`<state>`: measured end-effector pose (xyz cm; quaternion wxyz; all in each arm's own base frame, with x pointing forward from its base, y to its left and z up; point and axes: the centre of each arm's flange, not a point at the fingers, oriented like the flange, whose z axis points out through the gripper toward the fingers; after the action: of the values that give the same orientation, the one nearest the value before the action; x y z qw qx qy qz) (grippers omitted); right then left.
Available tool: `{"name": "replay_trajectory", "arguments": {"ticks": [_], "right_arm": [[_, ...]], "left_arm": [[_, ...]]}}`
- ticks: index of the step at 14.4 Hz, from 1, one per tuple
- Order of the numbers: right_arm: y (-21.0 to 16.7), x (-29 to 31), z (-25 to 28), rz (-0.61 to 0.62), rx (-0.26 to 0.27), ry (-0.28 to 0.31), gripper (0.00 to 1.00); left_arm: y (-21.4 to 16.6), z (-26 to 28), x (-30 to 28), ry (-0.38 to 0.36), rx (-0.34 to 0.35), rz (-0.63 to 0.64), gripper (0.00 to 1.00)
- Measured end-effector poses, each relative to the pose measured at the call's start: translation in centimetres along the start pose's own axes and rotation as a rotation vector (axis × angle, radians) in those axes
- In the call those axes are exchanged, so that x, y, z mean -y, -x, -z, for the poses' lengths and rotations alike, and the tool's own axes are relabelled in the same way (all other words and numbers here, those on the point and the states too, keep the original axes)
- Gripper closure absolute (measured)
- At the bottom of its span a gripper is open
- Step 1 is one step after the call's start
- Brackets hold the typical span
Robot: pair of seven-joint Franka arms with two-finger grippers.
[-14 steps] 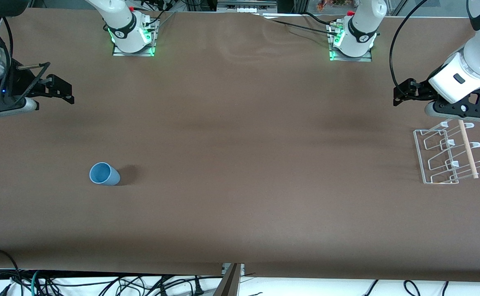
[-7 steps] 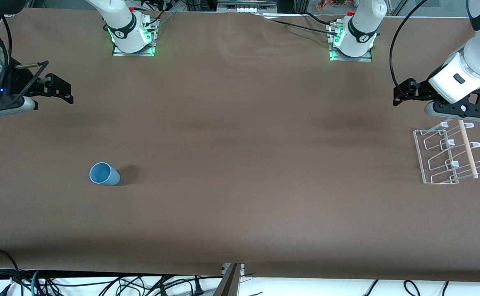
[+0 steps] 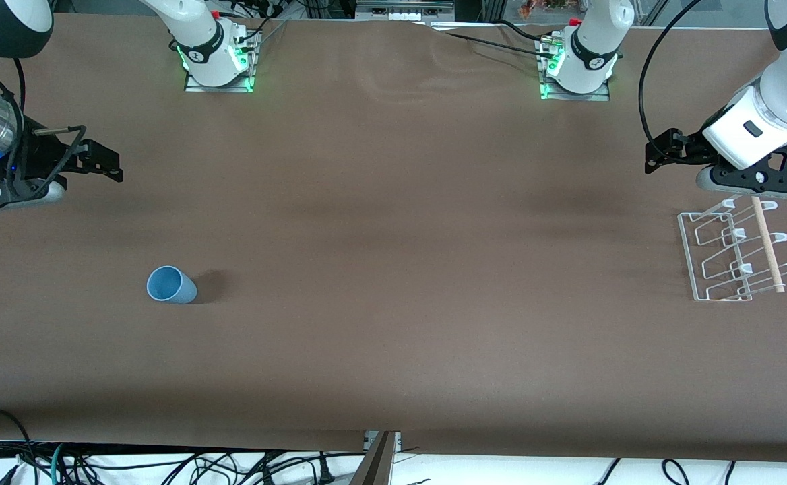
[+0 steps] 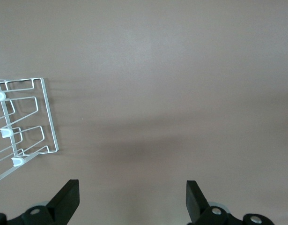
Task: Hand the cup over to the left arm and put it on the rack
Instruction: 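Move the right gripper down toward the light blue cup, then close the right gripper on the blue cup's base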
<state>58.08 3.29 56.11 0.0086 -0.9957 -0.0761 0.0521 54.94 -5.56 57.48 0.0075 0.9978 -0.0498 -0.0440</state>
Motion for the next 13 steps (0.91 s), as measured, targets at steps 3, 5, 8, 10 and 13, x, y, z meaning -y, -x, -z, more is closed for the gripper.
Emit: {"name": "replay_trajectory", "arguments": {"ticks": [3, 5, 8, 10, 13], "right_arm": [[-1.4, -3.0, -3.6, -0.012, 0.065, 0.024, 0.00], [-3.2, -5.5, -7.6, 0.038, 0.110, 0.078, 0.00], [-6.5, -8.5, -15.3, 0.057, 0.117, 0.097, 0.00], [-8.2, -9.8, -19.4, 0.054, 0.102, 0.101, 0.00], [-10.2, -10.1, -22.5, 0.048, 0.033, 0.117, 0.00]], "left_arm": [[0.0, 0.0, 0.0, 0.000, 0.000, 0.000, 0.00], [0.0, 0.0, 0.0, 0.000, 0.000, 0.000, 0.00], [0.0, 0.0, 0.0, 0.000, 0.001, 0.000, 0.00], [0.0, 0.0, 0.0, 0.000, 0.001, 0.000, 0.00], [0.0, -0.1, 0.0, 0.000, 0.001, 0.000, 0.00]]}}
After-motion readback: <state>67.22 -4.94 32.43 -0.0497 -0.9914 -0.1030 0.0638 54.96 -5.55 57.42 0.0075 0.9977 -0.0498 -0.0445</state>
